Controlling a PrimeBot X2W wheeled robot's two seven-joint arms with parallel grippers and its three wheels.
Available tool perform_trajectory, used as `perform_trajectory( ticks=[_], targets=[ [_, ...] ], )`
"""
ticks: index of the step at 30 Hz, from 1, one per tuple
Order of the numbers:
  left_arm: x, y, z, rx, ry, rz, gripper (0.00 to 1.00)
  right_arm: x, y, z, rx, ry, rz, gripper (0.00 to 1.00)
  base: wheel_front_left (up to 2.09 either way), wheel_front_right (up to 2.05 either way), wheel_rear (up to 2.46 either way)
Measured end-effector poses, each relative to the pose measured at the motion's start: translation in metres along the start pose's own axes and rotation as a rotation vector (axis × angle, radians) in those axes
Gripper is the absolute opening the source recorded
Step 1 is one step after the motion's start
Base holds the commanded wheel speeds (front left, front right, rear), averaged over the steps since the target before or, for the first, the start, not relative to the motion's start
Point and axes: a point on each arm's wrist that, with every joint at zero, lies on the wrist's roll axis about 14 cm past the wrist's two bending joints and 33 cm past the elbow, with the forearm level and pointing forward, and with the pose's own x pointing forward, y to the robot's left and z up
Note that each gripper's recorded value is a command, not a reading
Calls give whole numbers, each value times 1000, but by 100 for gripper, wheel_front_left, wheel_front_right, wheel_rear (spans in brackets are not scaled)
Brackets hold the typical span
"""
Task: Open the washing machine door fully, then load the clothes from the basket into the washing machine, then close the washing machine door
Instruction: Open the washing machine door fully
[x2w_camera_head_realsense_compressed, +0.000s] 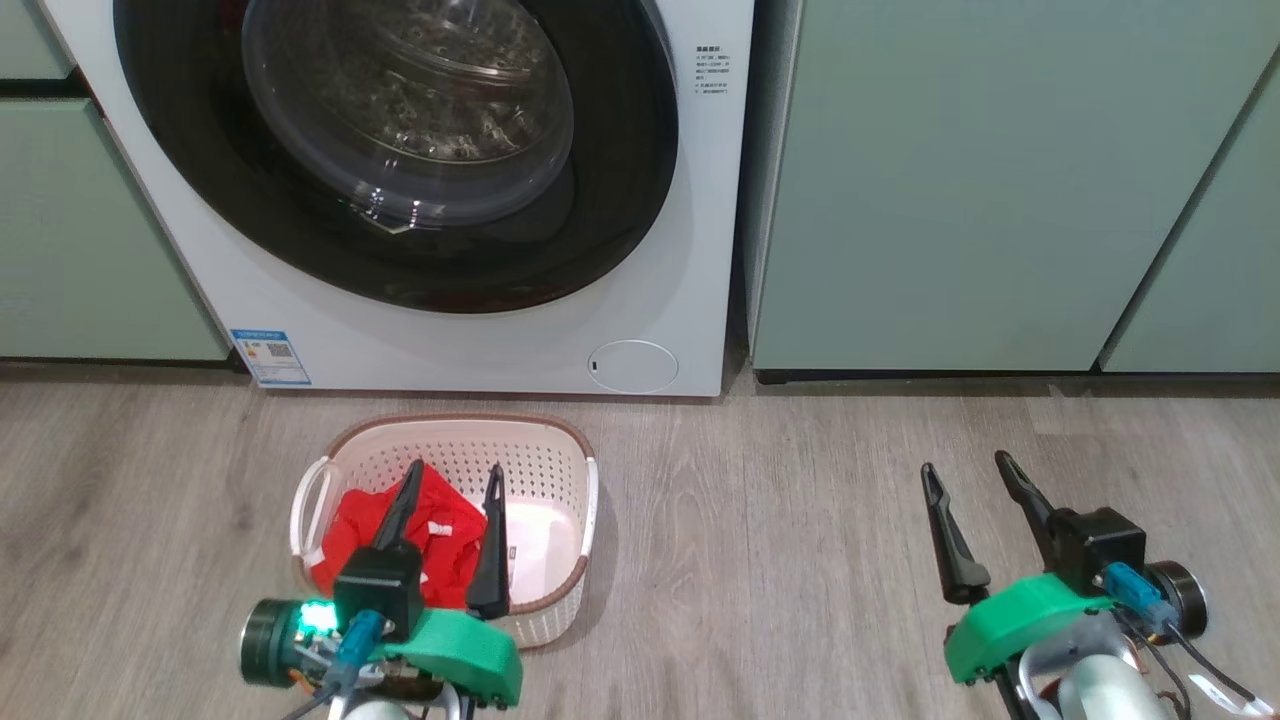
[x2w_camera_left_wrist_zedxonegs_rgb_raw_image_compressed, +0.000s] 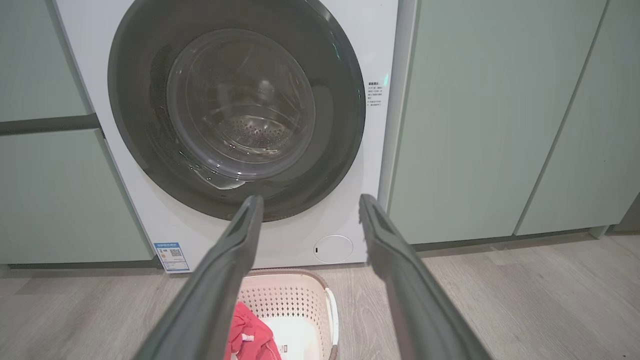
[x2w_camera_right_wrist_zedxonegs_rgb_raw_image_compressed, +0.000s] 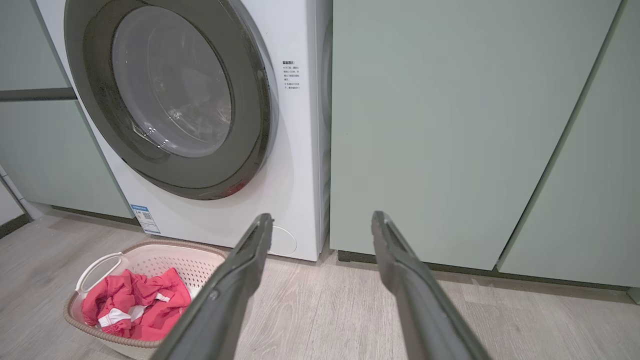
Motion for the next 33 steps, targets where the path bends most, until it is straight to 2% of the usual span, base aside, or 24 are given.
perform_trajectory(
  ticks=[7, 9, 10, 18, 21, 24, 30, 33],
  targets=[
    [0, 0, -1, -1, 3, 1, 100, 1, 0, 0, 1, 1, 1, 100, 0, 0, 0],
    [0, 1, -3, -1, 8, 2, 100, 2, 1, 0, 12, -2, 1, 22, 0, 0, 0],
    [0, 1, -4, -1, 11, 3, 100, 2, 1, 1, 12, -3, 2, 0, 0, 0, 0],
    [2, 4, -20, -9, 61, 13, 100, 11, 2, -11, 107, 25, -9, 0, 0, 0, 0],
    [3, 6, -27, -11, 82, 19, 100, 25, 1, -8, 181, 13, -20, 0, 0, 0, 0],
    [8, 7, -33, -14, 99, 21, 100, 49, -1, 1, 267, -20, -30, 0, 0, 0, 0],
    [37, 10, -36, -16, 88, 19, 100, 117, -5, 22, 357, -48, 4, 0, 0, 0, 0],
    [49, 12, -42, -12, 95, 25, 100, 156, -11, 32, 452, -52, 2, 0, 0, 0, 0]
  ],
)
